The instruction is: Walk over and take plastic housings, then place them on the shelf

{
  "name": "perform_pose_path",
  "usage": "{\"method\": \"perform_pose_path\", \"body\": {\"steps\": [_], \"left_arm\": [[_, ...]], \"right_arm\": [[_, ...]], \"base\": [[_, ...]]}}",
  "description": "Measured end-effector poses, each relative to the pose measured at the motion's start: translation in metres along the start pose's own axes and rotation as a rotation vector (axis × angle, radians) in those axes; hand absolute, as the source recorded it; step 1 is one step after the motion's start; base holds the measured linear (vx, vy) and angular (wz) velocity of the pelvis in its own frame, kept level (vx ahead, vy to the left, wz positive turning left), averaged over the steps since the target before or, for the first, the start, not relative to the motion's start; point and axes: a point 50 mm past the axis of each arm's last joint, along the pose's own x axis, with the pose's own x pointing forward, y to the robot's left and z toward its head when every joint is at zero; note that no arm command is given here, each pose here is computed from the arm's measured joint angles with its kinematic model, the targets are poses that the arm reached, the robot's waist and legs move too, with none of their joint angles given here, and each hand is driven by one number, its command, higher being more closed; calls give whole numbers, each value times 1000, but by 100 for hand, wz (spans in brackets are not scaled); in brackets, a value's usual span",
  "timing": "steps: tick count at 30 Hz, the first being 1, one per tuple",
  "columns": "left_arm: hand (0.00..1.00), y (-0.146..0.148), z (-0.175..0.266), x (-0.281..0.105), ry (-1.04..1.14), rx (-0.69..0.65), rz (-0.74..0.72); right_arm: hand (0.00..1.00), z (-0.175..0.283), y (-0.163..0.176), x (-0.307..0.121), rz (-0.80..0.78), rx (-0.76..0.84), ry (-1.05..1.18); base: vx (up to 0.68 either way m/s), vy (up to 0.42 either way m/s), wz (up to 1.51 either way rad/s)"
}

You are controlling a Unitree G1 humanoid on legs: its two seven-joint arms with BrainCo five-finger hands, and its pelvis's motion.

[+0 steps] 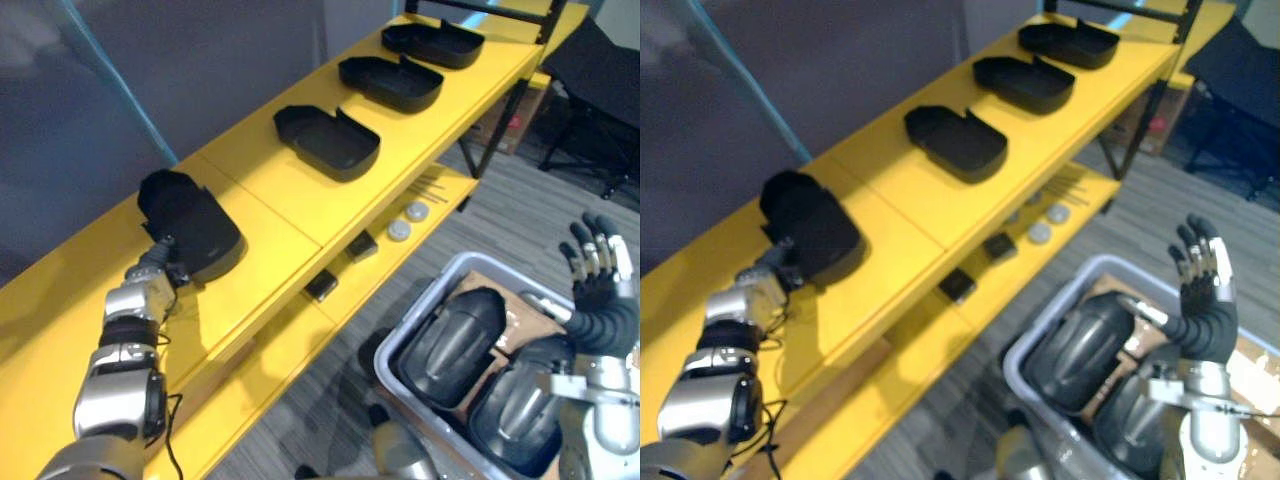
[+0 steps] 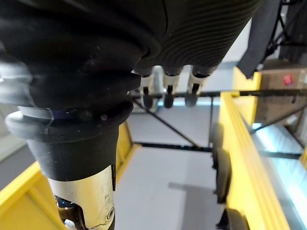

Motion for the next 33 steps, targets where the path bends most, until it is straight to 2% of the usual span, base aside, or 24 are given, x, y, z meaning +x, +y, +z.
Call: {"method": "perform_pose_path", "body": {"steps": [11, 18, 21, 26, 33], "left_arm": [[0, -6, -3, -1, -3, -100, -76], [0, -13, 0, -5, -63, -50, -124], [0, -6, 11, -11, -135, -28, -121], [0, -1, 44, -33, -361, -21, -183], [0, 5, 39, -69, -549, -57, -286]], "right_arm": [[0, -4, -1, -1, 18, 22, 15], [0, -1, 9, 9, 77, 59, -51], [0, -1, 18, 13, 108, 91, -63], [0, -1, 25, 18, 63, 126, -75], [0, 6, 35, 36, 4, 164, -141]], "base": [[1, -6, 7], [17, 0, 15], [20, -18, 21], [16, -16, 29], [6, -12, 28]]}}
